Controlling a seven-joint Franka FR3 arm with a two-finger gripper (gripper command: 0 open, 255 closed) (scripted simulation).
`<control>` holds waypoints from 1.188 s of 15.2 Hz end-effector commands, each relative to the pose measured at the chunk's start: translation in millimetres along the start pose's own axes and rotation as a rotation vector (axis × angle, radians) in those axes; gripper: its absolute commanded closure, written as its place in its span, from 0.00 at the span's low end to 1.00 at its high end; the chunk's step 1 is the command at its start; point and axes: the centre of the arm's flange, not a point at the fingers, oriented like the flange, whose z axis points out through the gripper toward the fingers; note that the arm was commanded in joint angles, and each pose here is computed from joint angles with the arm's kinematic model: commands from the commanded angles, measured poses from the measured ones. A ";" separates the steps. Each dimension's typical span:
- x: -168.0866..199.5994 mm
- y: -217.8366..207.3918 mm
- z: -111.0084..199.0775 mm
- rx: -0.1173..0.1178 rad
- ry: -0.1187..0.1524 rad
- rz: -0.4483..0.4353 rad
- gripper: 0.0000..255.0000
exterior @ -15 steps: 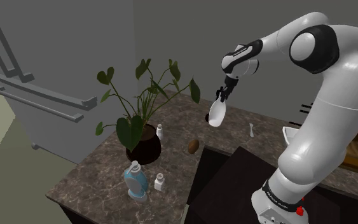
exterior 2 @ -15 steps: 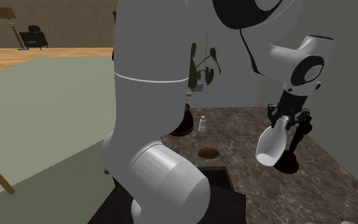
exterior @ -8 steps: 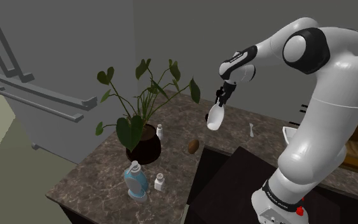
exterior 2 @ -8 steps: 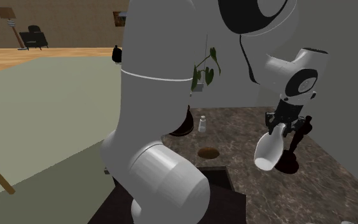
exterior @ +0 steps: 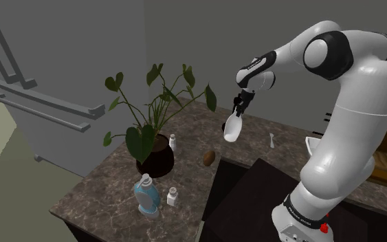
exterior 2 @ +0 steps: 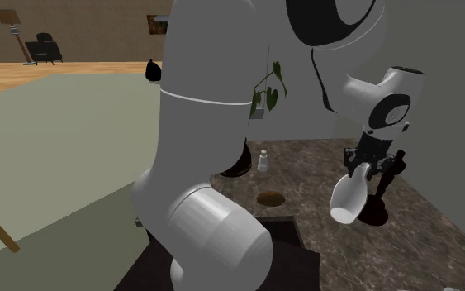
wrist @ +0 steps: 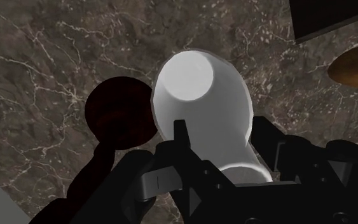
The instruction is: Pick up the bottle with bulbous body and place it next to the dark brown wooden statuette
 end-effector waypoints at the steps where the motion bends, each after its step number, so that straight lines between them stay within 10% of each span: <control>1: 0.1 0.1 -0.2 0.000 0.001 0.000 1.00; 2: 0.1 0.1 -0.2 0.000 0.001 0.000 0.00; 18: 0.1 0.0 -50.3 0.000 0.001 0.000 0.00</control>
